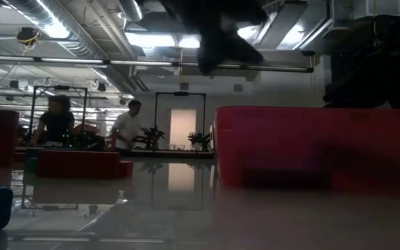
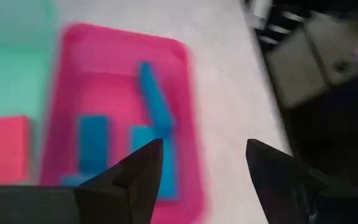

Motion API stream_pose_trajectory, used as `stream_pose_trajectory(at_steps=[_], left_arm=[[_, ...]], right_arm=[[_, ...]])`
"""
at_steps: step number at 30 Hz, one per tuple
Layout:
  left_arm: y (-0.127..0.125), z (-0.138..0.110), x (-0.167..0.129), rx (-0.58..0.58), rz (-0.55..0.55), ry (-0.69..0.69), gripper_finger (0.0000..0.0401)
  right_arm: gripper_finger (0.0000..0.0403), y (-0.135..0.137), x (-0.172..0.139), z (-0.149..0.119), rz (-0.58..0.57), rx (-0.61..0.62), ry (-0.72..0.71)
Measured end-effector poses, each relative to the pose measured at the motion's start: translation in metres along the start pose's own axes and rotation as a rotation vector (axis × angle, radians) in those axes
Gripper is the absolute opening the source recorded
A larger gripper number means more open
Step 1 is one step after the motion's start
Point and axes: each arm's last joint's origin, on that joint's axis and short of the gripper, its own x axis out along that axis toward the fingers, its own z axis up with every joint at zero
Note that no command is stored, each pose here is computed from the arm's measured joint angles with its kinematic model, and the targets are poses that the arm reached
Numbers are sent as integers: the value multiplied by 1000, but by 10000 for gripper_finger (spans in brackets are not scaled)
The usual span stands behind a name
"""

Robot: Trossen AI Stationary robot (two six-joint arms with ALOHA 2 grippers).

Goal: Sort blocks
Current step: Put the blue block into the red bin

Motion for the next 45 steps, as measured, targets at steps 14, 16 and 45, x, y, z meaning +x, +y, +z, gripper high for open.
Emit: stream_pose_trajectory(at_steps=[14,16,45], left_arm=[[-91,-80,-4,452,-88,471,211],[-97,-86,-2,487,-58,477,211],[-94,-160,30,539,30,514,169]], right_arm=[[264,0,0,0,0,0,0],[264,0,0,0,0,0,-1],[264,0,0,0,0,0,-2]])
